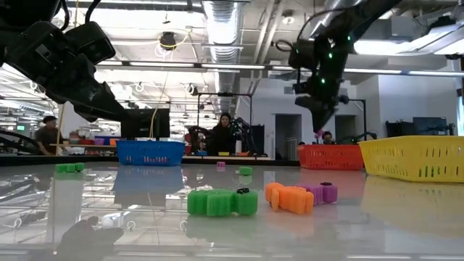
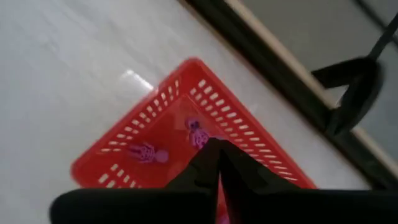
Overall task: Sort Halloween decoration
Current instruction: Put the purple skeleton toy into the red bin
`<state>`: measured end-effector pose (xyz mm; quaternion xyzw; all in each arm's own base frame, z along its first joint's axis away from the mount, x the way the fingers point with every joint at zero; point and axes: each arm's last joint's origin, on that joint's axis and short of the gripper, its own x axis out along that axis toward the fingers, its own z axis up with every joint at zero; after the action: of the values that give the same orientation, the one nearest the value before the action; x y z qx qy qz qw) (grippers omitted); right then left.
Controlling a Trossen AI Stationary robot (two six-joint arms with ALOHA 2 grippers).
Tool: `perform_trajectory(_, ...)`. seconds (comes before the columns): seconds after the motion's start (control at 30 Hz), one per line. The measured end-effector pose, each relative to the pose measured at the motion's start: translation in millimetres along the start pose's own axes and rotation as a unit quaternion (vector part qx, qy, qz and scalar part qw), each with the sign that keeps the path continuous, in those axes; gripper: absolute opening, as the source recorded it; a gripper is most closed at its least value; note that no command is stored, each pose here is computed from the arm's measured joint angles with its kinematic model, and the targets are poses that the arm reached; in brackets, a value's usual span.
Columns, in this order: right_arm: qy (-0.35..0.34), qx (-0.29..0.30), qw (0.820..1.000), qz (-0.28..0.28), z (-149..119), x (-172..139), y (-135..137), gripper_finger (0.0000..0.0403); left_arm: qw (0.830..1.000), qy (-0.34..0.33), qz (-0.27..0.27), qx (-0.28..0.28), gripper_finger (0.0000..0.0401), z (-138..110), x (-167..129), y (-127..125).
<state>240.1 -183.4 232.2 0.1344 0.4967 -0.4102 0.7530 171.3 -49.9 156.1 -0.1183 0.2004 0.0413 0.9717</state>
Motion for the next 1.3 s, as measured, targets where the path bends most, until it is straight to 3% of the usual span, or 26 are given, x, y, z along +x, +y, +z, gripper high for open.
perform_trajectory(0.33,0.030,0.002,0.999,0.021,-5.1,14.1,-2.7,0.0127,1.000,0.000,0.000,0.000,0.0144,0.1,0.0,0.0)
perform_trajectory(0.6,-0.004,0.002,0.998,0.065,-7.2,-26.3,15.8,0.0168,1.000,0.001,0.002,0.003,0.0144,-0.3,0.0,0.3)
perform_trajectory(0.73,-0.050,-0.013,0.991,0.120,-13.4,-56.2,48.1,0.0170,1.000,0.002,0.003,0.012,0.0144,-0.4,0.0,0.3)
perform_trajectory(0.87,-0.091,-0.067,0.977,0.183,-26.3,-80.0,95.1,0.0170,1.000,0.000,0.006,0.016,0.0144,-0.3,-0.1,0.4)
perform_trajectory(1.1,-0.132,-0.184,0.936,0.267,-62.4,-99.1,177.5,0.0167,1.000,-0.002,0.011,0.020,0.0144,-0.1,0.0,0.8)
perform_trajectory(1.3,-0.157,-0.237,0.902,0.324,-95.0,-108.9,227.9,0.0166,1.000,-0.004,0.013,0.019,0.0144,0.0,-0.1,0.8)
